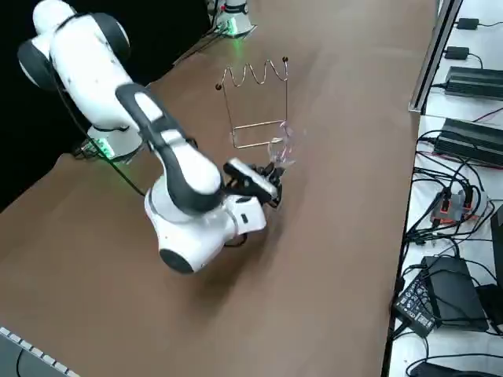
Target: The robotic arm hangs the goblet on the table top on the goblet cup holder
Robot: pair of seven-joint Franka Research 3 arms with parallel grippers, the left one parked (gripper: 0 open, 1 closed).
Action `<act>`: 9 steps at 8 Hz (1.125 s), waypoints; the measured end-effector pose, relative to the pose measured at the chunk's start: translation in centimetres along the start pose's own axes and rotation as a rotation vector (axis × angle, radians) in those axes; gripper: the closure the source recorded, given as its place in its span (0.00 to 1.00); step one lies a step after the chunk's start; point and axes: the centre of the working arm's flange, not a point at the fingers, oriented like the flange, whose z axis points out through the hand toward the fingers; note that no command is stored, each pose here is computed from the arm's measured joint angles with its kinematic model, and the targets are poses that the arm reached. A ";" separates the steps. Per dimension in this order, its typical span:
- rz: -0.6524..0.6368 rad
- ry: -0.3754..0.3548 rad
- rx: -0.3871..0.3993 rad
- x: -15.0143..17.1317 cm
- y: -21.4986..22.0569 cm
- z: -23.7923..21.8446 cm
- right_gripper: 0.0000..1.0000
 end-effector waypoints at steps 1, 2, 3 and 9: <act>0.044 -0.019 -0.001 2.6 -0.6 -0.2 0.90; 0.094 -0.045 -0.001 5.0 -1.2 -0.2 0.90; 0.154 -0.072 -0.002 7.1 -1.7 0.0 0.90; 0.582 -0.315 -0.064 15.8 -5.0 3.0 0.90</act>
